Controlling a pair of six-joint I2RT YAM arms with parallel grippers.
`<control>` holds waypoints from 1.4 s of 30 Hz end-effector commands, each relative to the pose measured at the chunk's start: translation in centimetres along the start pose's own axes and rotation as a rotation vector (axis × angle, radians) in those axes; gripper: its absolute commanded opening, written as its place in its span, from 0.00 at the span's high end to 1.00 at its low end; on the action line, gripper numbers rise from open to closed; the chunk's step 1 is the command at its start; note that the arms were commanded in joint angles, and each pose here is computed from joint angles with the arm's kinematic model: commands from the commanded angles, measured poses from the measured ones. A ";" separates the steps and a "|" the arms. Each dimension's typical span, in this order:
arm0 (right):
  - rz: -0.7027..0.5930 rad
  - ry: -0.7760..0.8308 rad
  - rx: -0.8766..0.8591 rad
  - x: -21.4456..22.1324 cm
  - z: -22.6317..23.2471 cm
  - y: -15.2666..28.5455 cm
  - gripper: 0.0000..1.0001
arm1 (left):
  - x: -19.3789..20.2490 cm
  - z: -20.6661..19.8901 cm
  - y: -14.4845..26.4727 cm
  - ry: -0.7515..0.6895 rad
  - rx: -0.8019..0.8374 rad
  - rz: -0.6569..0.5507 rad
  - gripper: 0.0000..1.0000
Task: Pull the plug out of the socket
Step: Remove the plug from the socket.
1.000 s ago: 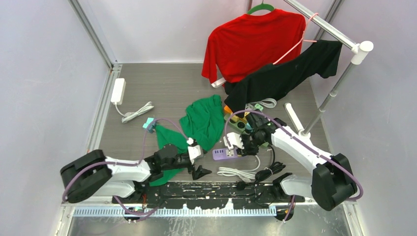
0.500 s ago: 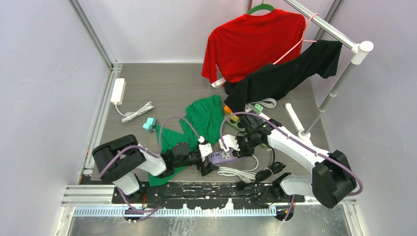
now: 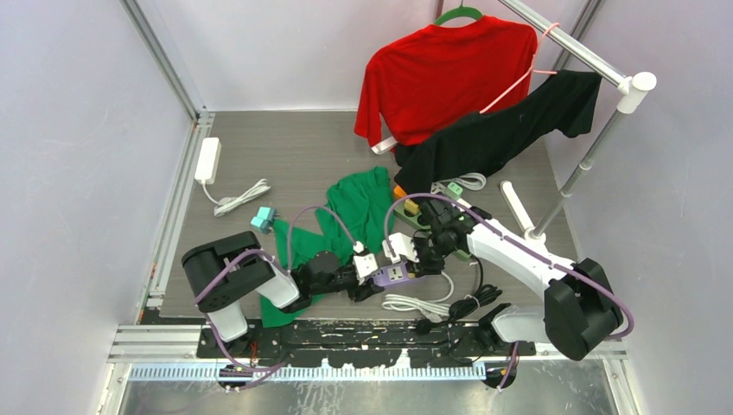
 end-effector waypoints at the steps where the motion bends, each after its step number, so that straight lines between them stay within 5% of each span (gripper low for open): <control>1: -0.086 -0.075 -0.092 -1.3 1.1 -1.0 0.83 | -3.0 0.3 -0.4 -0.039 -0.023 -0.093 0.78; 3: -0.109 -0.091 -0.102 -1.9 0.8 -1.2 0.84 | -3.1 0.3 -0.3 -0.048 -0.018 -0.078 0.95; 5: -0.101 -0.104 -0.085 -1.9 0.1 -1.5 0.85 | -2.7 0.1 -0.4 -0.046 -0.004 -0.058 1.00; 14: -0.011 -0.124 0.051 1.9 -1.1 0.7 0.99 | -1.1 0.5 -0.2 -0.044 -0.032 -0.044 1.00; 22: -0.070 0.098 -0.174 0.7 3.3 -0.9 0.99 | 0.0 0.3 -0.5 -0.043 -0.014 -0.017 1.00; 29: -0.043 -0.070 -0.086 -1.8 -0.2 -2.5 0.99 | 0.4 0.5 -0.3 -0.047 -0.024 0.003 1.00; 36: 0.017 -0.074 0.041 1.2 -1.3 0.3 0.99 | -0.5 0.2 0.3 -0.052 -0.019 -0.021 1.00; 42: 0.004 0.062 -0.129 1.8 2.4 0.1 0.99 | 0.5 0.3 0.3 -0.035 -0.022 0.004 1.00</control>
Point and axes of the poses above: each gripper's point midway between its finger pads, its own y axis back along the fingers, its own z axis along the line the jaws close on, x = y × z, the point moved 4 cm from there along y, back along the fingers, and after that the axes turned 7 degrees about y, right-handed, at the moved point
